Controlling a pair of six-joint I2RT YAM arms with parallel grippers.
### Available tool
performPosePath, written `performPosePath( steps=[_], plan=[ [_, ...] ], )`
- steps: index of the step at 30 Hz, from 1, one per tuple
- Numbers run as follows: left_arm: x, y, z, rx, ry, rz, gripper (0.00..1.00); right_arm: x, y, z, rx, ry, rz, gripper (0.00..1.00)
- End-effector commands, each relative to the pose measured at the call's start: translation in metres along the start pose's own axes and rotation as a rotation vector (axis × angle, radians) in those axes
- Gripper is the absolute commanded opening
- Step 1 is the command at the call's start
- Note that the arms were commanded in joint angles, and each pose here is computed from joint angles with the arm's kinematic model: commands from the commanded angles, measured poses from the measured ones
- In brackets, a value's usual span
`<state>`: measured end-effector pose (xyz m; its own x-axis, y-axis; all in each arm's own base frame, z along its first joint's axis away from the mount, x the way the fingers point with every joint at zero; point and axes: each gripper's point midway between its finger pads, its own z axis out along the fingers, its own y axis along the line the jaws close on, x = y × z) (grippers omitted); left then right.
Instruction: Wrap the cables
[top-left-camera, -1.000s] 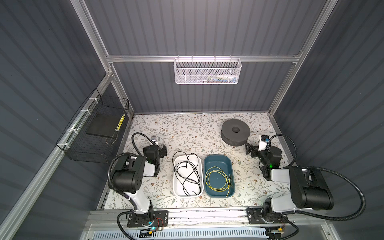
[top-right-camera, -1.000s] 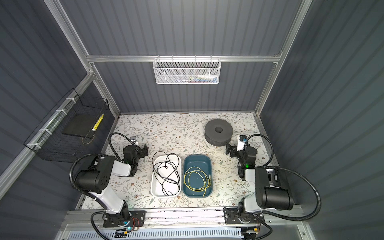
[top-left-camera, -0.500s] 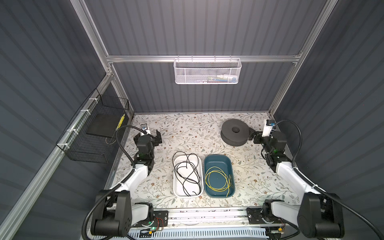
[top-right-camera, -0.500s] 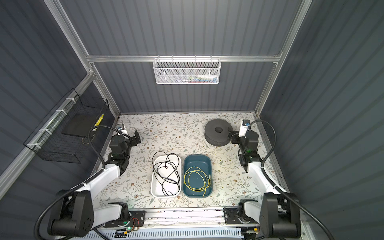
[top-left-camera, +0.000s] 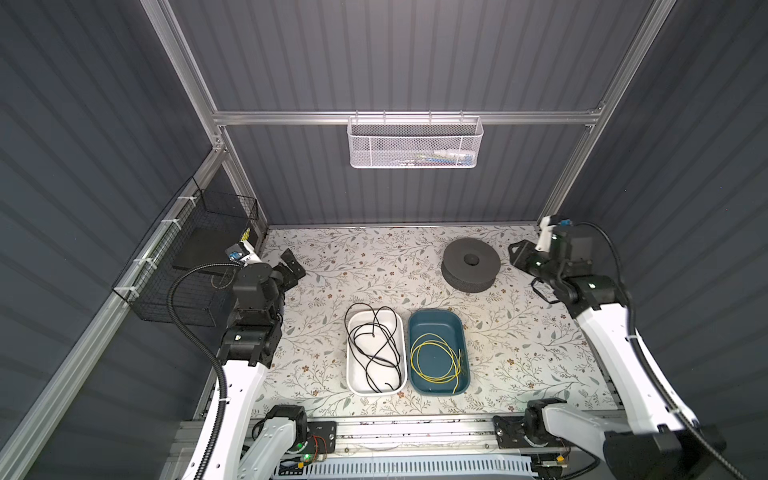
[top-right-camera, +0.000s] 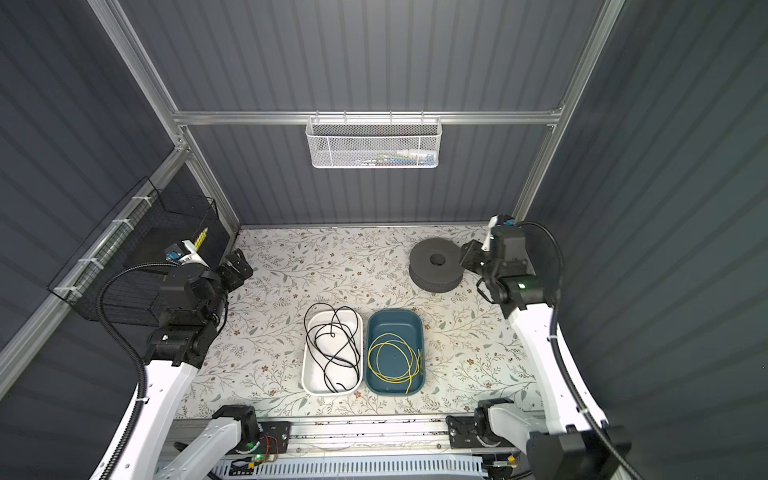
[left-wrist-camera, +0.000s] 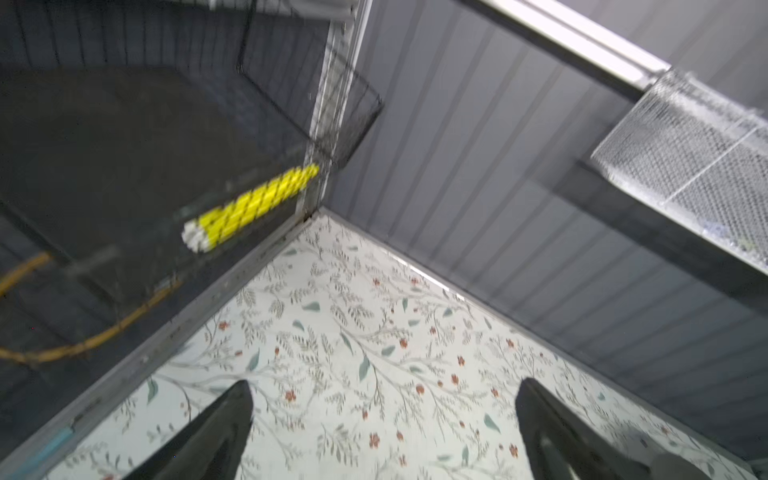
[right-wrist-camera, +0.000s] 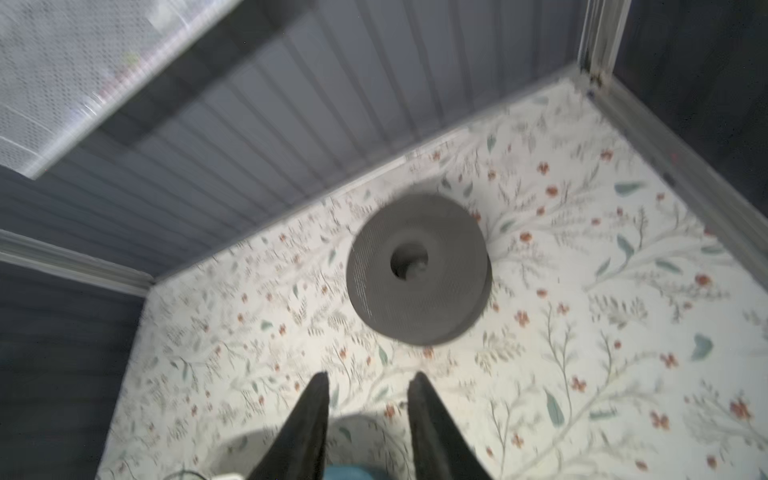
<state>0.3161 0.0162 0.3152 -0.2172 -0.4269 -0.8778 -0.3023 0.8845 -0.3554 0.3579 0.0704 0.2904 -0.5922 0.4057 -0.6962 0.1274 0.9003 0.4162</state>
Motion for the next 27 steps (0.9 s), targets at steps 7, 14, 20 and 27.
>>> performPosePath(
  steps=[7,14,20,27],
  plan=[
    [0.124,0.024,0.005,-0.037,0.445,-0.039,0.96,0.152,0.085,0.005,0.100,0.383,-0.292,0.32],
    [0.152,0.015,0.013,0.012,0.550,-0.074,0.94,0.231,0.134,0.027,0.073,0.545,-0.414,0.45],
    [0.164,0.011,0.016,0.036,0.612,-0.071,0.93,0.270,0.140,0.053,0.061,0.656,-0.439,0.54],
    [0.173,0.013,0.014,0.039,0.630,-0.069,0.94,0.299,0.136,0.068,0.061,0.741,-0.453,0.56]
  ],
)
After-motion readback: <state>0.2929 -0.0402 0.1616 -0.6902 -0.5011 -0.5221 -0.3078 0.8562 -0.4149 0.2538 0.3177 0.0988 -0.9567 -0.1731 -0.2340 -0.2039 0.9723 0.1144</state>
